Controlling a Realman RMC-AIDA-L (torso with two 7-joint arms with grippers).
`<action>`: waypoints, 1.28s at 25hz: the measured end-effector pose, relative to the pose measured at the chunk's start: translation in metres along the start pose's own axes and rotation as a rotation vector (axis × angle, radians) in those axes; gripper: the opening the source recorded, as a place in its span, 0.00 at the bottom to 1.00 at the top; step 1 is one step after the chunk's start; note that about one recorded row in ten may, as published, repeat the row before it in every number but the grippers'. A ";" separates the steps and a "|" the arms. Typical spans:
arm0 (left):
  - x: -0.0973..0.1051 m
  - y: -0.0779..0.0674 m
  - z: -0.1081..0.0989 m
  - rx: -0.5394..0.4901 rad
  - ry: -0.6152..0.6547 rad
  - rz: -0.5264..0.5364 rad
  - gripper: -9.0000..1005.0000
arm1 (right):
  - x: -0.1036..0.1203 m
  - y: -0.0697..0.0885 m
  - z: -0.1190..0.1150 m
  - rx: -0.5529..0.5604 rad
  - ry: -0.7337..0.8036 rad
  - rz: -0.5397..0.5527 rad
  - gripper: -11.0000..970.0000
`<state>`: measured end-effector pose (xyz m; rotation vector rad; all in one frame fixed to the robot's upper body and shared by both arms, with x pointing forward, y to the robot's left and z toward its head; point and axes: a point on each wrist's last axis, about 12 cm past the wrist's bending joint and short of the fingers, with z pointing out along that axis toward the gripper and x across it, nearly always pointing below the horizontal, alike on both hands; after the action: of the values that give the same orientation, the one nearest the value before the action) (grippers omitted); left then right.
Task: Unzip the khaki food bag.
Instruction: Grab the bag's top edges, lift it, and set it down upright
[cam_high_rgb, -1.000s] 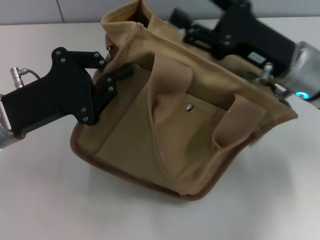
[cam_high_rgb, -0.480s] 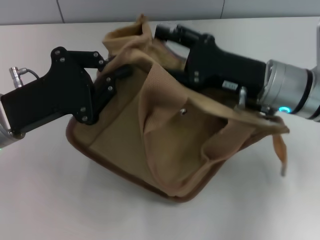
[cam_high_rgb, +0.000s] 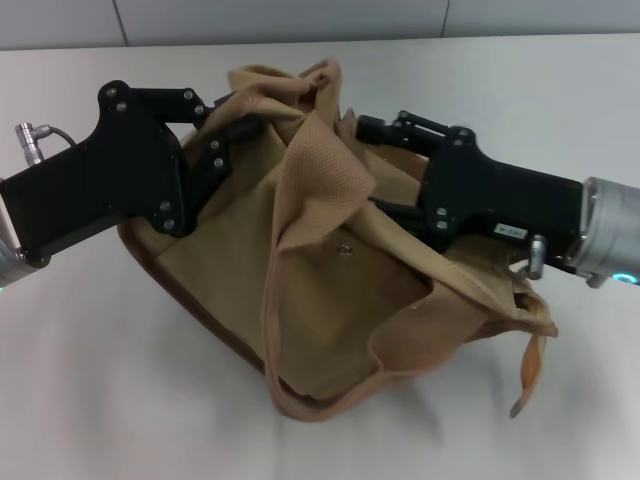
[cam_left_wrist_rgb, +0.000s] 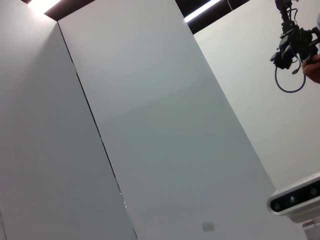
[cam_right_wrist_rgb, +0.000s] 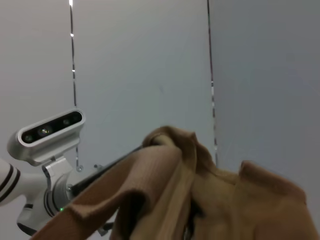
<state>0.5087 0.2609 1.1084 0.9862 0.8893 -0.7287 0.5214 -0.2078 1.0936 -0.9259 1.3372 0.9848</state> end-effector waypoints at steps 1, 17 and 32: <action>0.000 0.000 0.000 -0.003 -0.002 0.001 0.08 | 0.000 0.001 -0.003 0.007 0.001 0.001 0.85; 0.000 0.000 0.000 0.001 0.000 0.000 0.09 | -0.023 -0.018 0.014 0.124 -0.229 -0.085 0.85; 0.000 -0.001 -0.002 0.002 0.002 0.002 0.09 | -0.017 -0.007 0.037 -0.053 0.049 -0.042 0.85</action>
<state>0.5076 0.2622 1.1079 0.9893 0.8893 -0.7271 0.5405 -0.1755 1.1118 -1.0199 1.3323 0.9752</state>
